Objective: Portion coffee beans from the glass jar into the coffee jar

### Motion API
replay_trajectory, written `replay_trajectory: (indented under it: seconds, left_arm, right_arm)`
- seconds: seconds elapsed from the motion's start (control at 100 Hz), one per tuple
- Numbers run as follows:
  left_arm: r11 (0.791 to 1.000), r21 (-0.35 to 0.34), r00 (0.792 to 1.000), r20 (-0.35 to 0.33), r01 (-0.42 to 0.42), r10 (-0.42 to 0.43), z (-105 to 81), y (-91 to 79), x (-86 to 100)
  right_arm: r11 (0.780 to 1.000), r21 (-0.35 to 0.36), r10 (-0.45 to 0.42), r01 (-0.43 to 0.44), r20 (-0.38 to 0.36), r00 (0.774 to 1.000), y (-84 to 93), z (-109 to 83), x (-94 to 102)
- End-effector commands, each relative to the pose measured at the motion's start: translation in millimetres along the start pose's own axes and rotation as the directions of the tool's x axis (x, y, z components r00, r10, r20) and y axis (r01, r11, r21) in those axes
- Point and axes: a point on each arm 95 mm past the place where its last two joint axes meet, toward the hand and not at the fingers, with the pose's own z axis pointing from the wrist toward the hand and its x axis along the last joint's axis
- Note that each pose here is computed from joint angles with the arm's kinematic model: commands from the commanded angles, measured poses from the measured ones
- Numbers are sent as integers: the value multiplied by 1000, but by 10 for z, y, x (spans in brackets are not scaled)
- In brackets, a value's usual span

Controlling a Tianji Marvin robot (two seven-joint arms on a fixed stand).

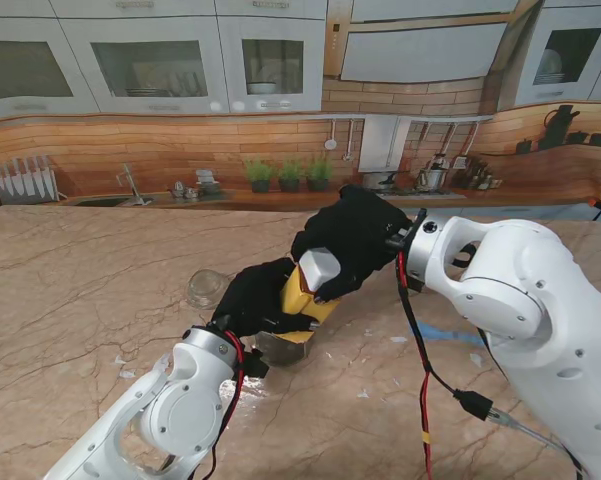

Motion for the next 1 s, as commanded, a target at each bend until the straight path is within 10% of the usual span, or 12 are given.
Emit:
replay_trajectory:
  seconds: [0.0,0.99]
  left_arm:
    - [1000,5,1000,0,10,-10,-4,-16,22]
    - [999,30,1000,-15,22,-22,-12,-59,42]
  right_arm:
    - [1000,-3,-9,9,-4,1000,-8,-11,16]
    - [999,31,41,-43,61,997,-105,-72,-74]
